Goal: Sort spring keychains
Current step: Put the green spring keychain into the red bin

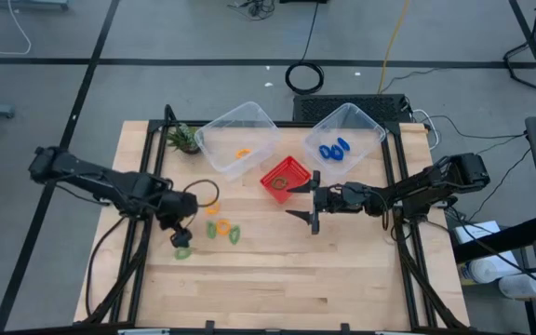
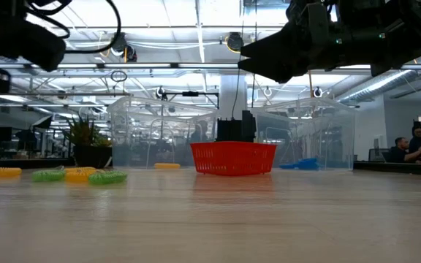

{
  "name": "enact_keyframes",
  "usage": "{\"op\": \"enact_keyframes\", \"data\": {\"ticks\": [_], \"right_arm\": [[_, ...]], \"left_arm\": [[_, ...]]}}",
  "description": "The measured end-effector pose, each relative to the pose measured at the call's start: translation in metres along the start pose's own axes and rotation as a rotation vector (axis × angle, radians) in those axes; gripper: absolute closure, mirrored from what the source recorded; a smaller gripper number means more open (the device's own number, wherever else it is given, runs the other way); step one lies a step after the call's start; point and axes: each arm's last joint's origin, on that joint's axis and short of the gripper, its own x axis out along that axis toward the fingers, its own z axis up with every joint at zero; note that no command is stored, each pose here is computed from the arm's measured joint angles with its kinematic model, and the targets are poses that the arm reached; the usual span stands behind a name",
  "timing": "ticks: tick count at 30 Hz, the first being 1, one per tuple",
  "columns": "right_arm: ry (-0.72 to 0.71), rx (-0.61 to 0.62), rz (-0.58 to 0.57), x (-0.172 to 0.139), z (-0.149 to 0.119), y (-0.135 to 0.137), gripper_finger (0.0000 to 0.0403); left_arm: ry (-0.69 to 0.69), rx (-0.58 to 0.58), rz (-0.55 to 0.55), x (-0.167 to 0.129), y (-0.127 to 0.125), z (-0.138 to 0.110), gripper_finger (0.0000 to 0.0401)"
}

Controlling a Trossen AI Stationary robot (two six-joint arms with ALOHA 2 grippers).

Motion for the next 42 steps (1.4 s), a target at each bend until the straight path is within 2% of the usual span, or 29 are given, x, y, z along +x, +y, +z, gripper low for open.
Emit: {"op": "enact_keyframes", "data": {"ticks": [6,11,14,19,23,30,35,39,42], "right_arm": [[-0.007,-0.005,0.0,0.0,0.001,0.0,0.0124],[0.008,0.065,0.004,0.0,-0.001,0.0,0.0124],[0.032,0.103,0.01,0.0,-0.003,0.002,0.0124],[0.042,0.083,0.039,-0.001,-0.004,0.01,0.0124],[0.02,0.082,0.064,-0.002,-0.001,0.016,0.0124],[0.006,0.022,0.081,-0.003,0.0,0.021,0.0124],[0.001,0.01,0.079,-0.003,0.0,0.021,0.0124],[0.0,-0.011,0.079,-0.003,0.0,0.021,0.0124],[-0.003,-0.012,0.079,-0.003,0.001,0.021,0.0124]], "left_arm": [[0.164,-0.127,-0.009,0.015,-0.011,-0.009,0.0006],[0.231,-0.151,0.04,0.025,-0.016,-0.016,0.0007],[0.192,-0.133,0.14,0.026,-0.02,-0.019,0.0007],[0.044,-0.05,0.332,0.02,-0.036,-0.026,0.0007],[-0.014,-0.056,0.35,0.022,-0.052,-0.029,0.0007],[0.028,-0.048,0.441,0.046,-0.073,-0.038,0.0007],[0.068,-0.022,0.509,0.065,-0.076,-0.043,0.0007],[0.067,-0.024,0.502,0.073,-0.079,-0.045,0.0007],[0.064,0.039,0.43,0.077,-0.086,-0.047,0.0006]]}}
